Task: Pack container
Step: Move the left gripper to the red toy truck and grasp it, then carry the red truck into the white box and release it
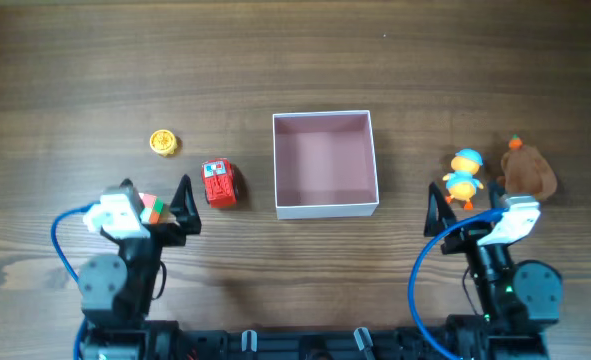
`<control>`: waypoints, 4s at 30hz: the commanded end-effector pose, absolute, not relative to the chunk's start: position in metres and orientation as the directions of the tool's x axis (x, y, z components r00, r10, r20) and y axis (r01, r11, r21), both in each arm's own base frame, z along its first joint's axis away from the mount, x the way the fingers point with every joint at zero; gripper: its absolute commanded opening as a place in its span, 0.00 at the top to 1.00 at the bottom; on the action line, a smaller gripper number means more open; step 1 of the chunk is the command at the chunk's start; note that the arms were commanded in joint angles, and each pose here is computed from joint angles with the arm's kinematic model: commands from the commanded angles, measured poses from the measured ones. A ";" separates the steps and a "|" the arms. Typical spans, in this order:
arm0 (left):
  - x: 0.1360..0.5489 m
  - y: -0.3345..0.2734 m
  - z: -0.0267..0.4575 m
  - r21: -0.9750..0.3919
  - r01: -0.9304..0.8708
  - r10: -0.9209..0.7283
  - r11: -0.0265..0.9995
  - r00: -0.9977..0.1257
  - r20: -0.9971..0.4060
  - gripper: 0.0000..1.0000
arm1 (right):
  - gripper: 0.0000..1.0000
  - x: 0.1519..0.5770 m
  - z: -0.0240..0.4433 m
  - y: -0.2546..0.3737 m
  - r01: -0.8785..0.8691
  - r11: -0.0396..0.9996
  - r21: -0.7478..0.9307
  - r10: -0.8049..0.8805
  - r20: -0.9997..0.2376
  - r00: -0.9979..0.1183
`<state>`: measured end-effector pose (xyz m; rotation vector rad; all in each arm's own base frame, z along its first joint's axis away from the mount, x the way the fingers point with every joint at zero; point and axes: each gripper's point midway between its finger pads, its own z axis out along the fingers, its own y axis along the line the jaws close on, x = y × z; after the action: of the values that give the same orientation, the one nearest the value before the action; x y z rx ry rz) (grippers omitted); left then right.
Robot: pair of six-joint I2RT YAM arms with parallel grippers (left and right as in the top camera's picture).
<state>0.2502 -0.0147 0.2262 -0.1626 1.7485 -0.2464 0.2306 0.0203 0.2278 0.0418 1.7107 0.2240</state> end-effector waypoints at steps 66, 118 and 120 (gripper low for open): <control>0.312 -0.067 0.043 -0.044 -0.292 -0.293 0.956 -0.955 -0.038 0.51 | 0.00 0.248 0.215 -0.004 0.093 0.995 0.037 0.100 -0.490 -0.866; 0.384 -0.211 0.069 -0.084 -0.001 -0.020 0.997 -0.972 -0.234 0.95 | 0.00 0.243 0.228 -0.011 0.133 0.991 0.024 0.125 -0.540 -0.832; 0.383 -0.211 0.069 -0.082 0.000 -0.019 0.997 -0.973 -0.232 0.95 | 0.00 0.243 0.228 -0.011 0.132 0.991 0.025 0.125 -0.540 -0.832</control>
<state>0.3816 -0.2119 0.0724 0.0092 2.9021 -0.1393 0.2407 -0.0086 0.2174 0.1527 2.5989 -0.0077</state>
